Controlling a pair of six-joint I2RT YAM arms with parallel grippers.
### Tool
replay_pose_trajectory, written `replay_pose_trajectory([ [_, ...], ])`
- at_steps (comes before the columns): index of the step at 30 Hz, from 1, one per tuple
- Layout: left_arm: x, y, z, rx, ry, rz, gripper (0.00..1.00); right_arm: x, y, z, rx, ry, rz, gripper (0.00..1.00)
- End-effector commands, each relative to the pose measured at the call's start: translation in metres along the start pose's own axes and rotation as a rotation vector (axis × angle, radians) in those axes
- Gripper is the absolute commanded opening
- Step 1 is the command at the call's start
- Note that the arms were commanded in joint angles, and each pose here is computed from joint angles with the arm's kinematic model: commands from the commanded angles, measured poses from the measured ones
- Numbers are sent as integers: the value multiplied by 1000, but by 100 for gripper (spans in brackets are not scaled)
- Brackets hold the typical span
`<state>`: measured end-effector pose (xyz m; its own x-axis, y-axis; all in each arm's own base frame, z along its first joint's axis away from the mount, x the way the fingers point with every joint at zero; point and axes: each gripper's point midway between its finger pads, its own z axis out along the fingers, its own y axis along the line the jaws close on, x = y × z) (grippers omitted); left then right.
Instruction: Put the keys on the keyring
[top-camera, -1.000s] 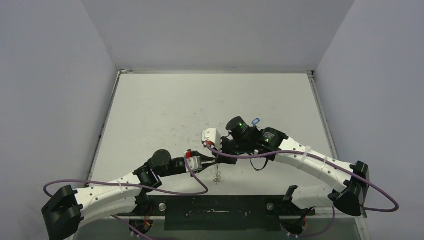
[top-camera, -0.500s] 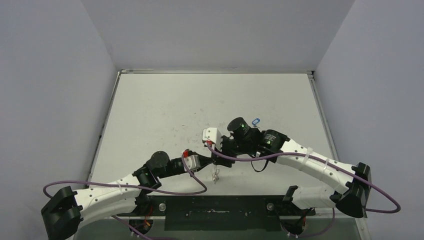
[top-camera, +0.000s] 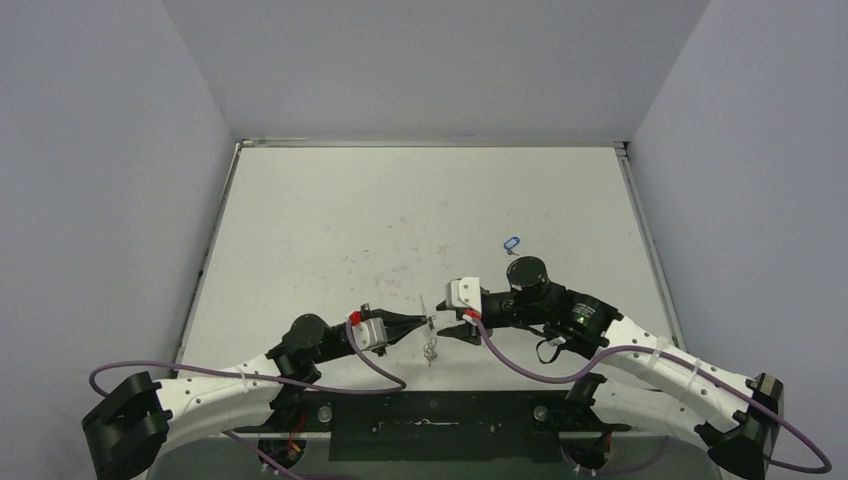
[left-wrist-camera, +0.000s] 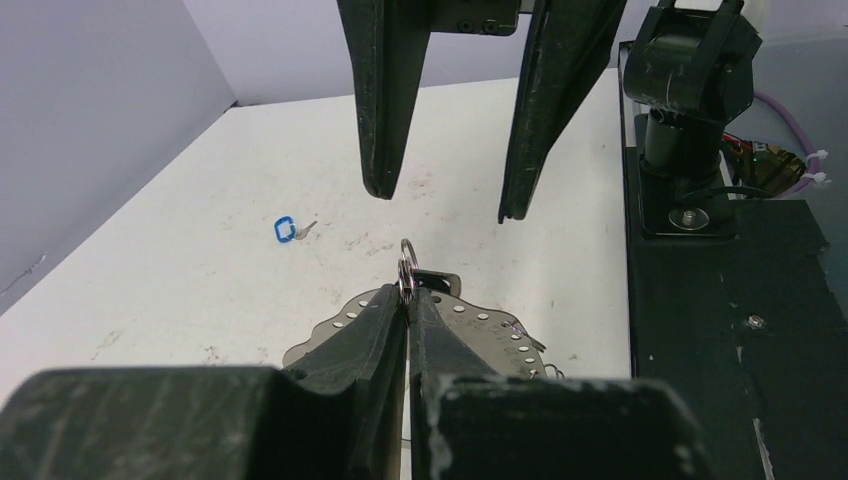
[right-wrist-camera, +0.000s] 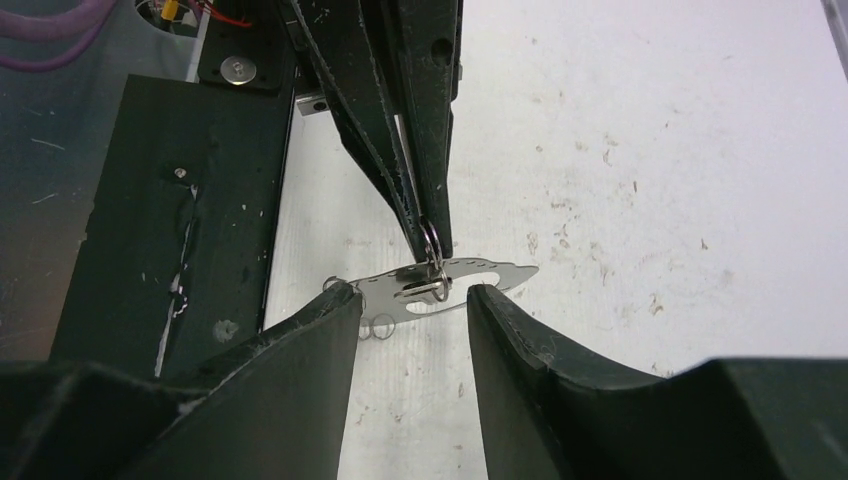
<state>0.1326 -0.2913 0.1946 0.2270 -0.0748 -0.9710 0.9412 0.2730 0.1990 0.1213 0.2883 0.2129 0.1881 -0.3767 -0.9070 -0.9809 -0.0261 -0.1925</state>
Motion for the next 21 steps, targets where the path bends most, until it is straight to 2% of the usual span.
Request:
replay_pose_trajectory([
  [1, -40, -2, 1, 21, -159, 50, 0, -28, -4, 3, -24, -143, -111, 44],
  [13, -42, -7, 2, 55, -156, 44, 0, -21, -13, 24, -31, -147, -75, 37],
  [21, -42, -5, 2, 45, -154, 46, 0, -15, -10, 26, -55, -123, -71, 12],
])
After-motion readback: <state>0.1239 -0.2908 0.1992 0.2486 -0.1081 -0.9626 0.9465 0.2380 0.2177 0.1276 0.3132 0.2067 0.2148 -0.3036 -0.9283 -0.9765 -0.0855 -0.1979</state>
